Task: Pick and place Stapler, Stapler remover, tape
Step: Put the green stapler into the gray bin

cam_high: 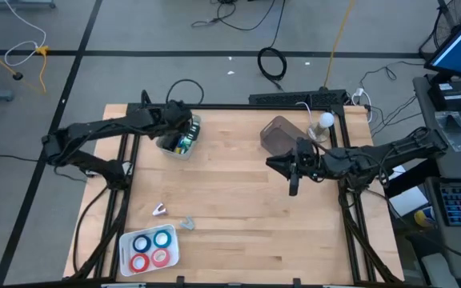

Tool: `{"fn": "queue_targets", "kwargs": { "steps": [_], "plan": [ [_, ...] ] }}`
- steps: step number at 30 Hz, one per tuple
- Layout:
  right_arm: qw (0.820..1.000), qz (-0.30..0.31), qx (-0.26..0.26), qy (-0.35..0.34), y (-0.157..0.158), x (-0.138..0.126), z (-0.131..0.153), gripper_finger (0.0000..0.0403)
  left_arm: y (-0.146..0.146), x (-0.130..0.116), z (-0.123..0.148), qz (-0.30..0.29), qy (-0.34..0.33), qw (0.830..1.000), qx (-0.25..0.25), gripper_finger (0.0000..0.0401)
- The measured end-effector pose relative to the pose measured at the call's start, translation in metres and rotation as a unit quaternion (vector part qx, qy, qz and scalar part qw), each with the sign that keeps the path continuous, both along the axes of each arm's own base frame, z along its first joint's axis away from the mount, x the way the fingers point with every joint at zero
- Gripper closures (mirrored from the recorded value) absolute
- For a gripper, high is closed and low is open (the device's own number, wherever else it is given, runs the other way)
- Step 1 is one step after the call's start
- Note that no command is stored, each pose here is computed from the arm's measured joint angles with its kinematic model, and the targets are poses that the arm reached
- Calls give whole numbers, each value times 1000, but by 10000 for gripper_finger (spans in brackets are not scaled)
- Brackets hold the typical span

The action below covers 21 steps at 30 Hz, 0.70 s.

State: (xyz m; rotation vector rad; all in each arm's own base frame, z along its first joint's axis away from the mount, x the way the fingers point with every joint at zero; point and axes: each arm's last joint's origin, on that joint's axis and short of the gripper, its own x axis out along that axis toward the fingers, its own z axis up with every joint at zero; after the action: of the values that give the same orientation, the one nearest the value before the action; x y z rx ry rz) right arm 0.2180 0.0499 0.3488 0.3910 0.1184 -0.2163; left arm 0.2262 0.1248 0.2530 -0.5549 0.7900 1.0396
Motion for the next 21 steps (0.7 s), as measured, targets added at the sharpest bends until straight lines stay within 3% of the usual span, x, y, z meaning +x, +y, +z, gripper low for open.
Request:
{"fn": "queue_targets", "kwargs": {
  "steps": [5,12,21],
  "plan": [
    [1000,0,0,1,0,0,0,353,13,5,-30,29,68,996,-40,304],
    [1000,0,0,0,0,0,0,353,32,10,-67,41,107,987,-116,304],
    [1000,0,1,-1,0,0,0,353,44,11,-80,50,104,985,-132,304]
  ]
}}
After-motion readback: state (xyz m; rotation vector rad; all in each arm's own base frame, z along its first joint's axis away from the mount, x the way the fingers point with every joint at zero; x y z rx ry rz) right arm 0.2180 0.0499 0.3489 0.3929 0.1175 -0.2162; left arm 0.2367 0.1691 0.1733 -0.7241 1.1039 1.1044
